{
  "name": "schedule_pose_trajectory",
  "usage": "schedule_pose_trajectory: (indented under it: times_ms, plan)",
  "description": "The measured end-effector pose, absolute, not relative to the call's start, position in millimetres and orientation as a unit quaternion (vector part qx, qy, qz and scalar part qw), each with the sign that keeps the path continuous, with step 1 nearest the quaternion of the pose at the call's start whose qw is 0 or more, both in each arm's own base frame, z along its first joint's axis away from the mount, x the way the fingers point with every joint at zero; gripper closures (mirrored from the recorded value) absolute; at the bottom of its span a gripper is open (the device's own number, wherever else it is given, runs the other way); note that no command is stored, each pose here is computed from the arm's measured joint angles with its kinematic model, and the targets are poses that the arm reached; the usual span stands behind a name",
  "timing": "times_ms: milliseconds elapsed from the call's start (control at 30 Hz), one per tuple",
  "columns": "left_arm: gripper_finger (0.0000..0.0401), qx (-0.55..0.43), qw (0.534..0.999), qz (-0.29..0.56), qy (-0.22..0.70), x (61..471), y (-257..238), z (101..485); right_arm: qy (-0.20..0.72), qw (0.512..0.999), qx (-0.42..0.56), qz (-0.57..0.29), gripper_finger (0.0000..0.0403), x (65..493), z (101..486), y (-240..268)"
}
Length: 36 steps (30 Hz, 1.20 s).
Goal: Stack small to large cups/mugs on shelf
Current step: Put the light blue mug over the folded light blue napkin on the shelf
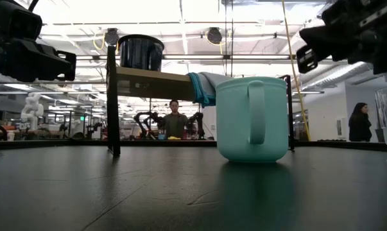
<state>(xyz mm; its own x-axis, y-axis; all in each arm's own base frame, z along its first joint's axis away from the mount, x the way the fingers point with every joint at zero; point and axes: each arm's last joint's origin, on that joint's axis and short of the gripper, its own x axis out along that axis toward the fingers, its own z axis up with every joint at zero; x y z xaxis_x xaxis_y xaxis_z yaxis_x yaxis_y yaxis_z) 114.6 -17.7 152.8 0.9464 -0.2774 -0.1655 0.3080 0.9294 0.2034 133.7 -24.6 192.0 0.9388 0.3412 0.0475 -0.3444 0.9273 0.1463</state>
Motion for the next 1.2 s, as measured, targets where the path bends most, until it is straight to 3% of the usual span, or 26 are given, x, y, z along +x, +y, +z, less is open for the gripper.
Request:
schedule_pose_trajectory:
  times_ms: [367,933,1200]
  plan:
    - [0.0401,0.113,0.980,-0.149,0.067,114.7,-17.7,152.8,-0.001,0.978,0.052,0.200,0.0403,165.4,215.5,-15.6]
    - [0.0401,0.111,0.980,-0.150,0.067,114.6,-17.7,152.9,0.029,0.976,0.001,0.218,0.0403,201.7,212.8,15.9]
    - [0.0401,0.113,0.980,-0.150,0.067,114.6,-17.7,152.9,0.020,0.976,0.025,0.217,0.0403,205.7,212.7,16.2]
